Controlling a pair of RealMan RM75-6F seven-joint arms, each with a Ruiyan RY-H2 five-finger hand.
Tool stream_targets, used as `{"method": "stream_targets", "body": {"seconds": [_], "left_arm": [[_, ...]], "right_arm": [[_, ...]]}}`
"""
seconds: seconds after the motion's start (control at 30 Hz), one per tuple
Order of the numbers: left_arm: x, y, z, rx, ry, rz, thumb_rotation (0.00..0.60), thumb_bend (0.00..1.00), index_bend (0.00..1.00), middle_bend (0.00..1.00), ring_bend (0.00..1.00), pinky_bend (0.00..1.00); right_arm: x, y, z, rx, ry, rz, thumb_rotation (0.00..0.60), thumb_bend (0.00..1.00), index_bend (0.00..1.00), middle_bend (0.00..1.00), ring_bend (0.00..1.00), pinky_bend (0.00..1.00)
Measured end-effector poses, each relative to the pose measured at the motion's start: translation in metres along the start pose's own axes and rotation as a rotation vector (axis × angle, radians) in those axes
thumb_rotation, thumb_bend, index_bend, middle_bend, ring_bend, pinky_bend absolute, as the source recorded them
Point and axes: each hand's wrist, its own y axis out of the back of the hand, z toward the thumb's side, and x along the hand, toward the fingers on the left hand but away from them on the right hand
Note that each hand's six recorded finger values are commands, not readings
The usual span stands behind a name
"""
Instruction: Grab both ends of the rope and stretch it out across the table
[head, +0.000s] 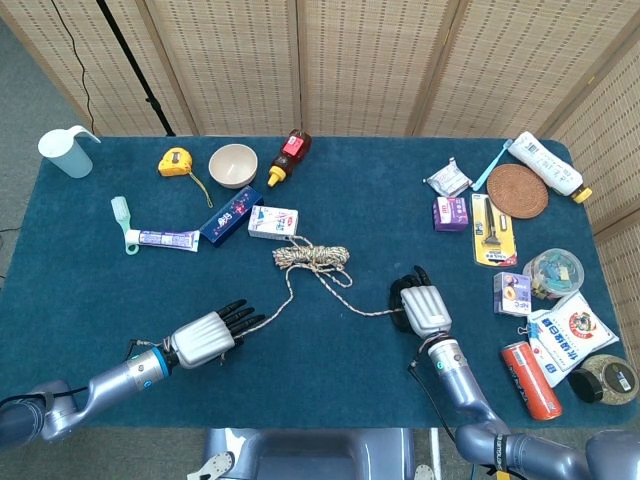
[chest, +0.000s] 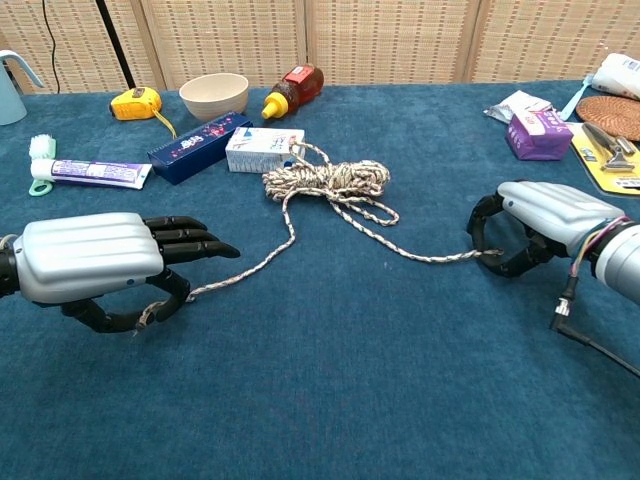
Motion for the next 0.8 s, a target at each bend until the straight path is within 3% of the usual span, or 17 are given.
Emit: {"method": "stream_targets", "body": {"seconds": [0.8], "left_arm": [[-0.010,0.001,-0.008,-0.018,0.031,0.011,0.600,0.43,0.58,0.00,0.00,0.00]], "right_arm": [[-0.002,0.000,0.003,-0.010,0.008,0.003,0.600,0.52,0.61,0.33,0.22,0.00]]}}
